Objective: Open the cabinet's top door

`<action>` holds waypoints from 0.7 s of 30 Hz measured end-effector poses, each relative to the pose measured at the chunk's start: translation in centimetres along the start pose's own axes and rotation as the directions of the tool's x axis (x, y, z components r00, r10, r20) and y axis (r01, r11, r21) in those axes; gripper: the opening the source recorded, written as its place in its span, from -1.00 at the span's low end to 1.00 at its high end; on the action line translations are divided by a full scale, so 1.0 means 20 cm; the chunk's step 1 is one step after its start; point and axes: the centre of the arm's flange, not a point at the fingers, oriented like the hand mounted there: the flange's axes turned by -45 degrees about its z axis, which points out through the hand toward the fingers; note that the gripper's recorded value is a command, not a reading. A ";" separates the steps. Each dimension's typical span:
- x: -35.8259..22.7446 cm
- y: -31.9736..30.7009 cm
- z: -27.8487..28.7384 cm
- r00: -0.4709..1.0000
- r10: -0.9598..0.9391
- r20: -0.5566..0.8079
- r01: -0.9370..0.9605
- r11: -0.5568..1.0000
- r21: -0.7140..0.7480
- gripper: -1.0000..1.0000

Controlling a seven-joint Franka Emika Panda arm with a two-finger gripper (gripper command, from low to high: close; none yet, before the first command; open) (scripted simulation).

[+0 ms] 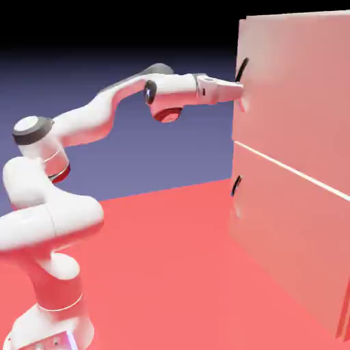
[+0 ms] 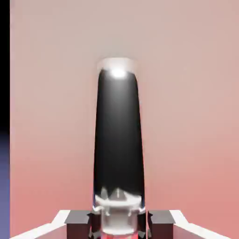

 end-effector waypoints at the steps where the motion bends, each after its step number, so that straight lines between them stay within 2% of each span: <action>1: 0.00 0.02 -0.05 1.000 0.000 0.000 0.000 1.000 0.020 -1.00; 21: 0.00 0.59 -1.00 1.000 0.000 -0.001 0.000 0.892 0.452 -1.00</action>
